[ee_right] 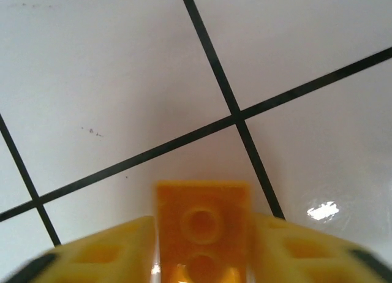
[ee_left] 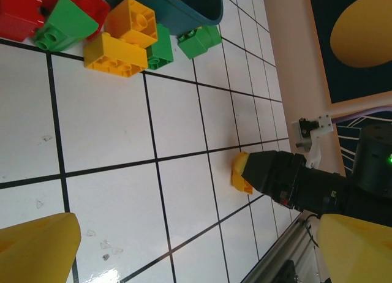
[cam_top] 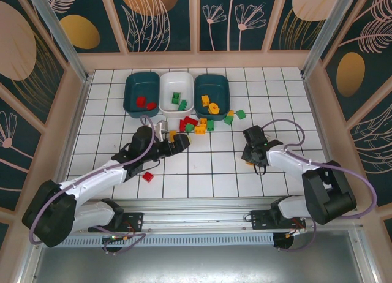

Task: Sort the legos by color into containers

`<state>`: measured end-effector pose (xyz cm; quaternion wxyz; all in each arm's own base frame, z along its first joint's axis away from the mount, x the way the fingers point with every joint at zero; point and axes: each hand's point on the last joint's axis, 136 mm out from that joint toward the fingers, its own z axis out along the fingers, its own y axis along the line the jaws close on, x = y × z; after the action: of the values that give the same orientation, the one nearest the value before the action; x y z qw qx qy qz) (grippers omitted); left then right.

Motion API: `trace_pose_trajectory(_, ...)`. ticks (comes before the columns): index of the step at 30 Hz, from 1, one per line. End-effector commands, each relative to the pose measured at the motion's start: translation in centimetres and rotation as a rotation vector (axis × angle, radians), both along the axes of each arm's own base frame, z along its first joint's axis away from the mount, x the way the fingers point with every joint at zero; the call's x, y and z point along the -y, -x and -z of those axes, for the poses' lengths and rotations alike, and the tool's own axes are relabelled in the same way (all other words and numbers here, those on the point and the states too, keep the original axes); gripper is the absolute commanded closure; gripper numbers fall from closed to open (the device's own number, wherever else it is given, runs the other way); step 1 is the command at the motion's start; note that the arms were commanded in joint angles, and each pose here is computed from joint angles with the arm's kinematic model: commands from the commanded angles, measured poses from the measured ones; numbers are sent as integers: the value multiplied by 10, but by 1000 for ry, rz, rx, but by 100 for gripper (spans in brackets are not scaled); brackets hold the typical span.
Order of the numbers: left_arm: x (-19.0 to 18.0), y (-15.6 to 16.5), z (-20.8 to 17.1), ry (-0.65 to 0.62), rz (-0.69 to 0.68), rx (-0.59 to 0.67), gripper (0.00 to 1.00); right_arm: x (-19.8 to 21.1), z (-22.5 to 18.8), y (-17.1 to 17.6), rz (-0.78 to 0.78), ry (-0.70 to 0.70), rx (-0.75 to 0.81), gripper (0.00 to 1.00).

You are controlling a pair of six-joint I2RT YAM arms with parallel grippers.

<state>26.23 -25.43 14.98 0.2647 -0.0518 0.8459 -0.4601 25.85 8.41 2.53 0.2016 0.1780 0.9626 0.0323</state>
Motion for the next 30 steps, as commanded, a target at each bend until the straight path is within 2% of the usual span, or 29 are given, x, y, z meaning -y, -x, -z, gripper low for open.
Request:
trace_pose_trajectory(1,-7,-1,-7,-36,-17,42,2,-8,-13,-9,-2,-45,61,73)
trace_pose_trajectory(4,-25,-8,-10,-65,-134,38,2,-20,-37,-27,-42,-41,131,82)
trace_pose_trajectory(9,-92,-17,-28,-106,-431,96,1,-65,-105,-84,-159,-60,326,83)
trace_pose_trajectory(13,-134,-12,-19,-186,-563,64,1,-106,-141,-139,-249,-66,445,83)
trace_pose_trajectory(16,-145,-2,-6,-237,-579,30,1,-131,-138,-179,-308,-48,476,83)
trace_pose_trajectory(20,-143,12,13,-221,-539,-13,2,-160,-125,-224,-356,-30,472,82)
trace_pose_trajectory(25,-144,19,10,-235,-518,-11,1,-178,-104,-253,-394,-14,421,78)
trace_pose_trajectory(26,-145,19,7,-236,-516,-5,2,-178,-101,-254,-394,-8,411,74)
trace_pose_trajectory(28,-143,18,1,-231,-505,9,2,-178,-101,-255,-391,-3,408,60)
trace_pose_trajectory(30,-140,16,-4,-224,-497,19,2,-176,-106,-254,-392,-6,412,54)
